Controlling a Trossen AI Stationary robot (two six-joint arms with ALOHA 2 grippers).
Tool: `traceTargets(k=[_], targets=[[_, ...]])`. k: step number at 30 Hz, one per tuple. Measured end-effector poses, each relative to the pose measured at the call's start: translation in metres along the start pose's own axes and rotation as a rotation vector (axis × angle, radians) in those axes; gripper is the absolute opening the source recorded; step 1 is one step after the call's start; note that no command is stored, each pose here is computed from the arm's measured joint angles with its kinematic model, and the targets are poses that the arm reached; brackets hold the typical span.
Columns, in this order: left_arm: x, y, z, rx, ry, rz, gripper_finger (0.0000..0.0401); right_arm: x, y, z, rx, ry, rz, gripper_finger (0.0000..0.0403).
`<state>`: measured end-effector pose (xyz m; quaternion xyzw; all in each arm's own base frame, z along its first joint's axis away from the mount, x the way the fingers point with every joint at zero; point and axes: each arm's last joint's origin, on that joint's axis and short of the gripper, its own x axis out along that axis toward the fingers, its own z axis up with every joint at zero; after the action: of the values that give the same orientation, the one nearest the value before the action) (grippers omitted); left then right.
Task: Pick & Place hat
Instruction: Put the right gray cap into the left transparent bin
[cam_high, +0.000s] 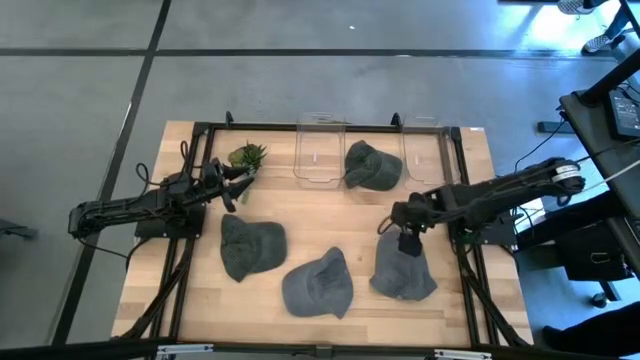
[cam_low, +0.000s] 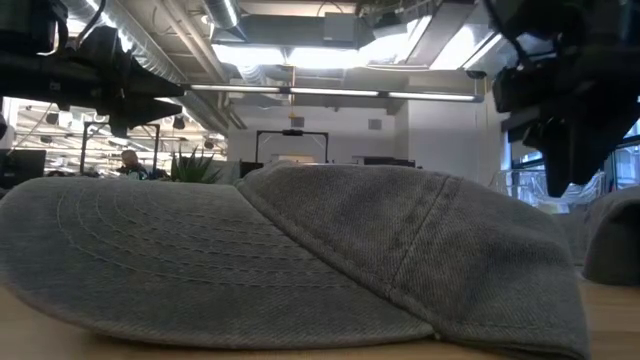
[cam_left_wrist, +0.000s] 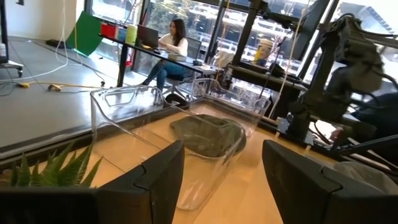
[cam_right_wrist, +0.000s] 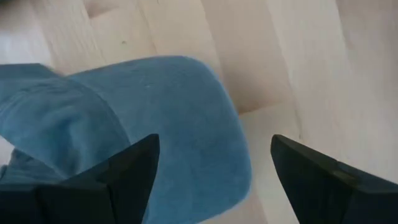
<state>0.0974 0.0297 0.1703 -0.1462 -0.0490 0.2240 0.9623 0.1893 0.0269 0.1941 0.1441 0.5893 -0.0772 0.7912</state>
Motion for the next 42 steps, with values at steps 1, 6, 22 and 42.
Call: traceTargets(k=[1,6,22,42], targets=[[0.000,0.000,0.000,0.000,0.002,-0.005,0.0209,0.001,-0.002,0.002,-0.004,-0.002,0.005,0.0307],[0.000,0.000,0.000,-0.002,0.007,-0.013,0.0212,0.002,-0.015,0.009,-0.019,-0.006,0.022,0.0307],[0.000,0.000,0.000,-0.002,0.008,-0.015,0.0209,0.032,-0.031,-0.004,0.014,-0.002,0.224,0.0307],[0.000,0.000,0.000,0.000,0.009,-0.014,0.0208,0.040,-0.030,-0.015,-0.010,0.054,0.392,0.0132]])
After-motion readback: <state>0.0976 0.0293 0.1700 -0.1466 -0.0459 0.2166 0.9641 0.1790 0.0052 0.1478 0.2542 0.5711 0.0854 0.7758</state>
